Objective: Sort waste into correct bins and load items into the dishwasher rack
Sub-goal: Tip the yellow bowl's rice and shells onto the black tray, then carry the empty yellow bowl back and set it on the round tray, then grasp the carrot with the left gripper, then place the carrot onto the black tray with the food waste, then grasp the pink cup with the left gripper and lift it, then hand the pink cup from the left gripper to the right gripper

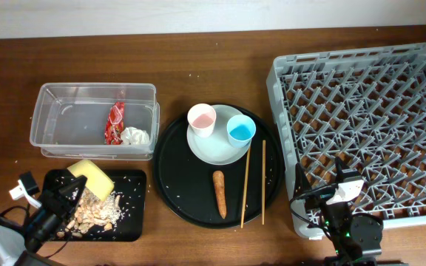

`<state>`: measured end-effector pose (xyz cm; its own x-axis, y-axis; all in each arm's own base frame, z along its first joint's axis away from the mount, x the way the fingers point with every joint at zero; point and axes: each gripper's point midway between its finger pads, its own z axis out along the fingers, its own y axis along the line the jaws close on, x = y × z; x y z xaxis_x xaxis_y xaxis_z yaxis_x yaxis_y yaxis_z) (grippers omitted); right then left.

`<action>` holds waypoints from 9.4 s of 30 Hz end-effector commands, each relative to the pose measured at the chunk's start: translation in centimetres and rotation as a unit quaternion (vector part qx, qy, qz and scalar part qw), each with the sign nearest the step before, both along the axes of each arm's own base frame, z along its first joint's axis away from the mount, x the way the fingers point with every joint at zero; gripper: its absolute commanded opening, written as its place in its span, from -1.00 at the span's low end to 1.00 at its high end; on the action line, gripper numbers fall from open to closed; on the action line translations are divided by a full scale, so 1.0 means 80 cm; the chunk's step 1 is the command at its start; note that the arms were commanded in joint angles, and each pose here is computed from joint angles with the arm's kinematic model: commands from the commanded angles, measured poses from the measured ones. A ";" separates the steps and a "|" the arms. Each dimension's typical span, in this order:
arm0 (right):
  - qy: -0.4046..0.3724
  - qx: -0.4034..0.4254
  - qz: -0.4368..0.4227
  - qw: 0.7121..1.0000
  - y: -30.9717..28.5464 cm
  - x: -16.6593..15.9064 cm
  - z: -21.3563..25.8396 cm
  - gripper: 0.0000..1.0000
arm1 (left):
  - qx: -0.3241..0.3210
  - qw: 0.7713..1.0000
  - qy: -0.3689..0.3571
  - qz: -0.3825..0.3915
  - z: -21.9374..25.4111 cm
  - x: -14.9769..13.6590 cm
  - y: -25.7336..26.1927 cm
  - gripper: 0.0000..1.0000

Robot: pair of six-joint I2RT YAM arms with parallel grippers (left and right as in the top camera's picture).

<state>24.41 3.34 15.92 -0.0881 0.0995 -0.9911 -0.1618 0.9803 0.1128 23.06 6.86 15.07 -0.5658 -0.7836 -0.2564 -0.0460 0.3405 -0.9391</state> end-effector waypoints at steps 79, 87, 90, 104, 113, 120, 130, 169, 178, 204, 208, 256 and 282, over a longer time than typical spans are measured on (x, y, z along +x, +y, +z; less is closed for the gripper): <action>0.003 0.002 0.004 1.000 0.002 0.000 -0.003 0.97 | 0.520 0.765 0.157 -0.345 -0.048 0.011 -0.388 -0.11; 0.003 0.002 0.004 1.000 0.002 0.000 -0.003 0.96 | 0.515 0.768 0.247 -0.289 -0.101 -0.020 -0.412 -0.21; 0.003 0.002 0.004 1.000 0.002 0.000 -0.003 0.97 | 0.513 0.761 0.297 -0.261 -0.132 -0.023 -0.408 -0.21; 0.003 0.002 0.004 1.000 0.002 0.000 -0.004 0.97 | 0.536 0.740 0.320 -0.252 -0.182 -0.019 -0.403 -0.55; 0.003 0.002 0.004 1.000 0.002 0.000 -0.004 0.97 | 0.532 0.748 0.304 -0.257 -0.159 -0.014 -0.409 -0.79; 0.003 0.002 0.004 1.000 0.002 0.000 -0.003 0.97 | 0.479 0.822 0.198 -0.237 -0.035 0.005 -0.411 -0.80; 0.003 0.002 0.004 1.000 0.002 0.000 -0.003 0.97 | 0.506 0.779 0.371 0.008 0.000 0.014 -0.131 -0.81; 0.023 0.097 0.048 0.994 0.021 -0.052 0.120 0.97 | 0.317 0.913 0.055 -0.251 0.098 0.046 -0.249 0.02; 0.318 0.076 0.029 0.945 0.022 -0.079 0.212 0.96 | 0.371 0.896 0.112 -0.217 0.073 0.047 -0.221 0.02; 0.529 0.033 0.043 0.847 0.030 -0.013 0.110 1.00 | 0.441 0.868 0.144 -0.176 -0.034 0.224 -0.274 -0.14; 0.529 0.031 0.040 0.847 0.029 -0.013 0.110 1.00 | 0.442 0.866 0.150 -0.181 -0.053 0.231 -0.279 -0.14; 0.232 0.115 0.541 0.800 0.180 -0.041 0.266 0.82 | -0.032 0.776 -0.160 -0.609 0.247 0.058 -0.434 -1.00; 0.255 0.107 0.509 0.815 0.176 -0.001 0.243 0.40 | -0.002 0.785 -0.156 -0.600 0.236 0.063 -0.443 -1.00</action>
